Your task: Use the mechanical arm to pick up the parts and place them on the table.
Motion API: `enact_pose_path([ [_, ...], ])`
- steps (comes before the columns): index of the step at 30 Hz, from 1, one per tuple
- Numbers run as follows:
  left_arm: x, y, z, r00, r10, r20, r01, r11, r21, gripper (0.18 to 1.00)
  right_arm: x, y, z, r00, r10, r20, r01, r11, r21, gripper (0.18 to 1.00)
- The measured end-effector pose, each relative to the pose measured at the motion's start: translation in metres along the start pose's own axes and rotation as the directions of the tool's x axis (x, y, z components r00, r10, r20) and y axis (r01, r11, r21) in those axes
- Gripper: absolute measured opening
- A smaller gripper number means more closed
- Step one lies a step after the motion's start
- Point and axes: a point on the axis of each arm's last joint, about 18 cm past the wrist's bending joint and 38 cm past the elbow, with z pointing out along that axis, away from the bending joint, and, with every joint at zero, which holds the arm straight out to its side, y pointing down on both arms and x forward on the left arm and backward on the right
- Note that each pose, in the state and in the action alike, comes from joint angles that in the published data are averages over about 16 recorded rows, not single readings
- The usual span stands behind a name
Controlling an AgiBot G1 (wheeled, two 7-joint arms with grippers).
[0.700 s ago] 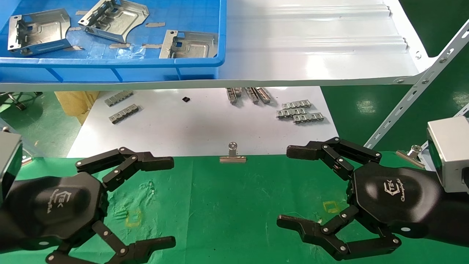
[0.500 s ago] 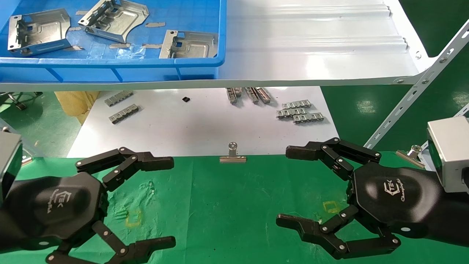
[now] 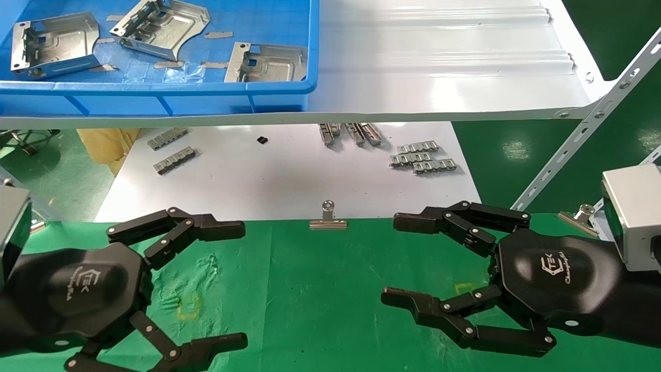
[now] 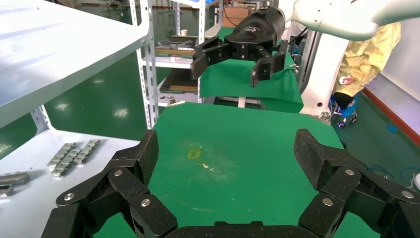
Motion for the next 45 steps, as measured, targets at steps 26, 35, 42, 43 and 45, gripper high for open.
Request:
enact_pose_path([
  [26, -0.017, -0.015, -0.001, 0.998, 0.034, 0.047, -0.033, 0.999, -0.010, 1.001, 0.000, 0.000, 0.000, 1.000, 0.000, 0.000, 0.000, 1.000, 0.000, 0.281],
  [35, -0.079, -0.054, -0.001, 0.977, 0.099, 0.188, -0.091, 0.995, -0.052, 1.001, 0.000, 0.000, 0.000, 1.000, 0.000, 0.000, 0.000, 1.000, 0.000, 0.210],
  [42, -0.155, -0.085, 0.000, 0.930, 0.115, 0.350, -0.092, 0.992, -0.081, 1.001, 0.000, 0.000, 0.000, 1.000, 0.000, 0.000, 0.000, 1.000, 0.000, 0.193],
  [43, -0.166, -0.089, 0.000, 0.919, 0.115, 0.377, -0.089, 0.992, -0.086, 1.001, 0.000, 0.000, 0.000, 1.000, 0.000, 0.000, 0.000, 1.000, 0.000, 0.192],
  [45, -0.187, -0.095, -0.001, 0.895, 0.114, 0.432, -0.080, 0.992, -0.095, 1.001, 0.000, 0.000, 0.000, 1.000, 0.000, 0.000, 0.000, 1.000, 0.000, 0.192],
])
